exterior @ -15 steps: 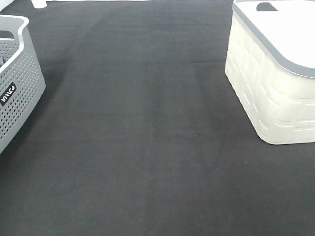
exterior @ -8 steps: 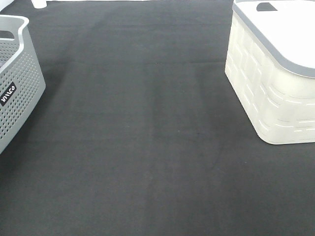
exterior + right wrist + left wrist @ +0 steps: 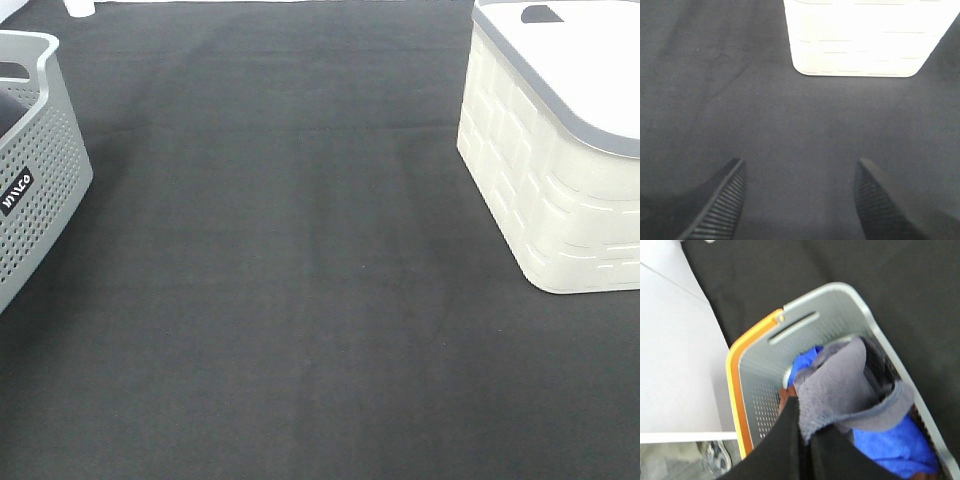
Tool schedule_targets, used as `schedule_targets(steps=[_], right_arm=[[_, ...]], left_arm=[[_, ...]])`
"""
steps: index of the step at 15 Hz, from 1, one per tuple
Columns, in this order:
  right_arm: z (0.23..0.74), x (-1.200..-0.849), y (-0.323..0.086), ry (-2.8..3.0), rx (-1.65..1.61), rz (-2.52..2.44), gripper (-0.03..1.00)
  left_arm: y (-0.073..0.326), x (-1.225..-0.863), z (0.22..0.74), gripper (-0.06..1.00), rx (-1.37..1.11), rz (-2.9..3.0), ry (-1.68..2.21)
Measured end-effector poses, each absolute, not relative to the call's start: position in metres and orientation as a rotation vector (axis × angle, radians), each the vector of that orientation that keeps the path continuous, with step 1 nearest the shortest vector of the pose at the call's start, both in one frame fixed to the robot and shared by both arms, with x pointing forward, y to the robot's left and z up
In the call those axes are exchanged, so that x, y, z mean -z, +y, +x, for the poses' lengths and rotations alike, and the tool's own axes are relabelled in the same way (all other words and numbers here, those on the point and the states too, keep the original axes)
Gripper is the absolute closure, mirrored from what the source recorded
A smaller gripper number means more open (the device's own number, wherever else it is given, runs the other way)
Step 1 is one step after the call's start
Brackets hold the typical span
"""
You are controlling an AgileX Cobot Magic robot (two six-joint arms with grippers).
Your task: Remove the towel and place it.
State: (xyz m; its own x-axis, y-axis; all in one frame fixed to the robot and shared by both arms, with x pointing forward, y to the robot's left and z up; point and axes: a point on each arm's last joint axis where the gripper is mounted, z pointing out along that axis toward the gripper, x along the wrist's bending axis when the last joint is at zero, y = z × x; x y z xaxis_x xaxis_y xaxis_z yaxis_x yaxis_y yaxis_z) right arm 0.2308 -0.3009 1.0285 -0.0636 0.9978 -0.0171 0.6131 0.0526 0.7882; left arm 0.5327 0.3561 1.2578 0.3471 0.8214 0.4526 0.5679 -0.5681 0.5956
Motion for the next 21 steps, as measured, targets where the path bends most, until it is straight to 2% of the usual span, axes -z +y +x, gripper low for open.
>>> schedule_targets(steps=[6,9,11,15,21], right_arm=[[0.231,-1.029,-0.301,1.741,-0.833,1.620,0.35],[0.231,-1.031,-0.299,1.733,-0.871,1.610,0.35],[0.240,-1.052,-0.293,1.704,-0.998,1.555,0.35],[0.266,-1.076,-0.282,1.848,-1.025,1.408,0.35],[0.310,-1.099,-0.259,2.106,-1.143,1.207,0.35]], left_arm=[[0.322,-1.292,0.528,0.94,-1.129,2.196,0.911],[0.287,-1.307,0.533,0.94,-1.252,2.137,0.661],[0.241,-1.321,0.533,0.94,-1.341,2.014,0.430],[0.202,-1.324,0.523,0.94,-1.338,1.997,0.210],[0.184,-1.306,0.527,0.94,-1.190,2.104,0.156]])
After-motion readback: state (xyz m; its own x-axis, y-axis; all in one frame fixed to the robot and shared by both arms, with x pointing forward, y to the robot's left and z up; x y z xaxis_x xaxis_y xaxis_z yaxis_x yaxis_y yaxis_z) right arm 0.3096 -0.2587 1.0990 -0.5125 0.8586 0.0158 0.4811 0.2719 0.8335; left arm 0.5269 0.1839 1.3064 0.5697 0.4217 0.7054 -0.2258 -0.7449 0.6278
